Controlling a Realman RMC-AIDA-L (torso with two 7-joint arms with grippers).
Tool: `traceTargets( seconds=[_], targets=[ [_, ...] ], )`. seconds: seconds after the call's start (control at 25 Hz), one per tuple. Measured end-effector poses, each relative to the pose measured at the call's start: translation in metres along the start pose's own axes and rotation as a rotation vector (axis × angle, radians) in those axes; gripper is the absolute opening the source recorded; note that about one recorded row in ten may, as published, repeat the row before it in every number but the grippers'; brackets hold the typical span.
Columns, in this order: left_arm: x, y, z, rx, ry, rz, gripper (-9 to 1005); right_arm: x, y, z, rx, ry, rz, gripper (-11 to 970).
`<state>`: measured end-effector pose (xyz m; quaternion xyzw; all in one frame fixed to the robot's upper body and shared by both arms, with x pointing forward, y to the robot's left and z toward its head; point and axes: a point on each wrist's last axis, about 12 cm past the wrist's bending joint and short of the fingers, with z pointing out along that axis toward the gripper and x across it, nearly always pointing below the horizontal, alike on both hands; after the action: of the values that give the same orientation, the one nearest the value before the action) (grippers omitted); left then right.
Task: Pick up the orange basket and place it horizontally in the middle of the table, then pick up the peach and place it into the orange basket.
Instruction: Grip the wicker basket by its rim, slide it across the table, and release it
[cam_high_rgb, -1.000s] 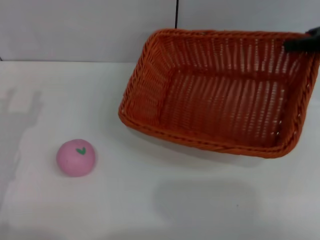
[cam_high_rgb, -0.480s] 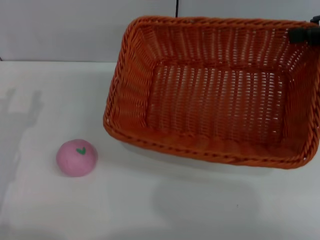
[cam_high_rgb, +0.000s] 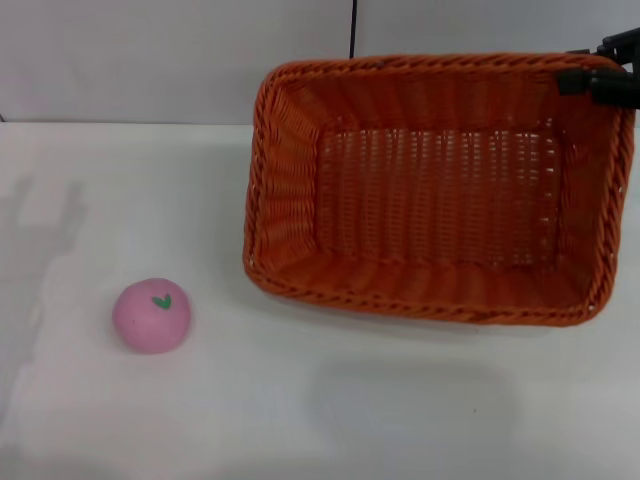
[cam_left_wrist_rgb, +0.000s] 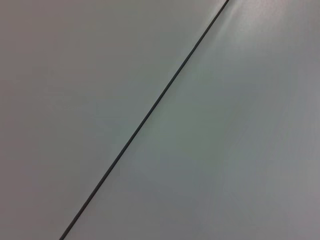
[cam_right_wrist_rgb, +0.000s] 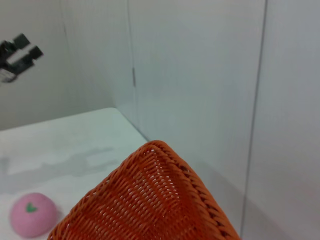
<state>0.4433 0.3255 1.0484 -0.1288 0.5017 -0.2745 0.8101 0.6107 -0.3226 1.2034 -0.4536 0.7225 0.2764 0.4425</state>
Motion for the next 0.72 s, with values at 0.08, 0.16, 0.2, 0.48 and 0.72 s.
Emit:
traceTargets(
  seconds=[0.08,0.16,0.2,0.48,0.72],
  targets=[
    [0.0,0.0,0.0,-0.001,0.0,0.0,815,0.001,-0.001,0.002,0.004,-0.001,-0.012,175],
    [0.0,0.0,-0.001,-0.004,0.001,-0.002,815,0.005,-0.002,0.006,0.013,-0.004,-0.033,175],
    [0.001,-0.001,-0.002,-0.008,0.003,-0.007,815,0.01,-0.004,0.01,0.025,-0.005,-0.045,177],
    [0.002,-0.001,-0.003,-0.013,0.005,-0.013,814,0.019,-0.004,0.025,0.049,-0.01,-0.079,193],
    [0.003,-0.002,-0.002,-0.012,0.006,-0.02,815,0.02,-0.006,0.036,0.072,-0.006,-0.106,207]
  ],
)
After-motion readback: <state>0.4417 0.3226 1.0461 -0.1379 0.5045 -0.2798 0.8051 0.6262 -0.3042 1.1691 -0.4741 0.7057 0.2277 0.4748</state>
